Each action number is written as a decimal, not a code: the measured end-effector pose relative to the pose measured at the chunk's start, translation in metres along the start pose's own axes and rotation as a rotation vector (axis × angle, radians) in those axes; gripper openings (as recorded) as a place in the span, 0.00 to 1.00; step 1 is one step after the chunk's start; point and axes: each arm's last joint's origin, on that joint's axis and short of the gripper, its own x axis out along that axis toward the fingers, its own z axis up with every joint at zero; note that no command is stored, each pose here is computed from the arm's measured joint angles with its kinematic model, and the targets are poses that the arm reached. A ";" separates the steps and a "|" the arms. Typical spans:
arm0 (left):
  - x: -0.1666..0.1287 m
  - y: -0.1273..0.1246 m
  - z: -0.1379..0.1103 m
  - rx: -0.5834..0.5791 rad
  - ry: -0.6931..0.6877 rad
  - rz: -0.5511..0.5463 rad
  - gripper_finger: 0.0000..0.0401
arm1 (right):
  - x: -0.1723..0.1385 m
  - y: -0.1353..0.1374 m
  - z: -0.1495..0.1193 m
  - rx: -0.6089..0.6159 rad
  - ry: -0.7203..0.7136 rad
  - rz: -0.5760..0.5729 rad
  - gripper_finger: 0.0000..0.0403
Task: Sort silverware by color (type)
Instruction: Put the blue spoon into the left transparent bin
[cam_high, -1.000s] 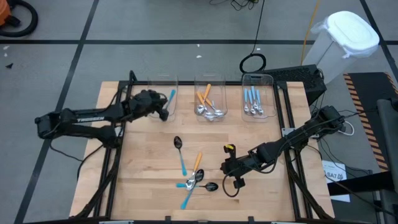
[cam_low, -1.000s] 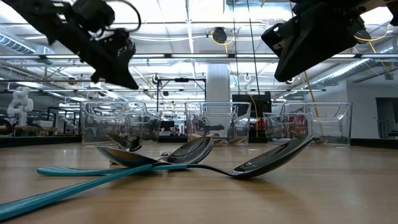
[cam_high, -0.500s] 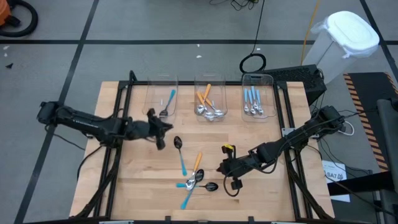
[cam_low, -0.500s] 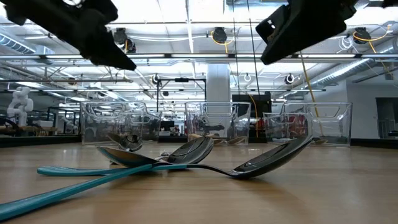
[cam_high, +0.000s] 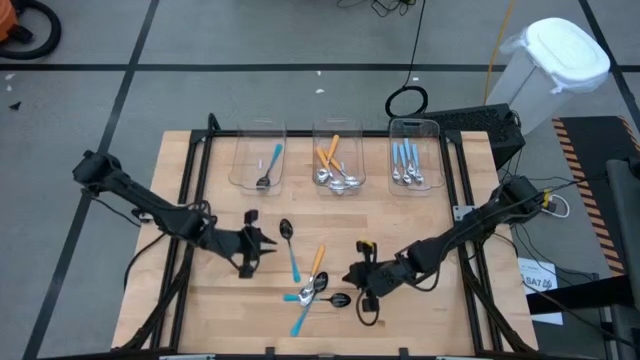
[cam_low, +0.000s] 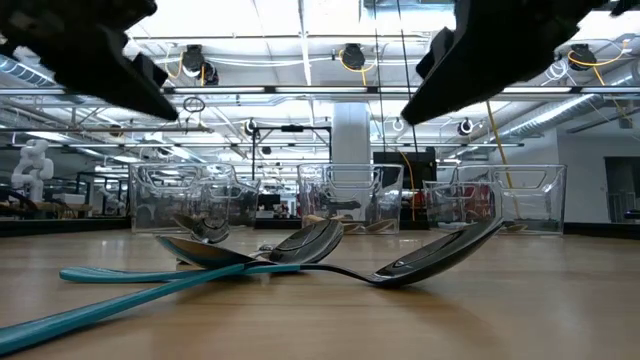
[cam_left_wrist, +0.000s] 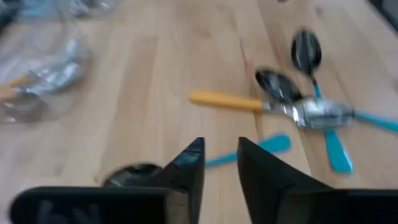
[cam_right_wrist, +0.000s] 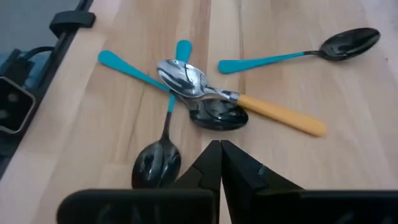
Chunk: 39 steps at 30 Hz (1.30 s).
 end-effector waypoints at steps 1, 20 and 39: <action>0.002 -0.003 -0.003 0.010 0.018 -0.004 0.26 | 0.003 0.002 -0.001 0.002 -0.006 0.004 0.01; 0.045 -0.024 0.012 0.493 0.271 -0.155 0.38 | 0.040 0.029 -0.022 0.143 -0.043 0.093 0.01; 0.069 0.020 0.007 0.624 0.356 -0.213 0.38 | 0.040 0.028 -0.023 -0.063 -0.047 0.086 0.01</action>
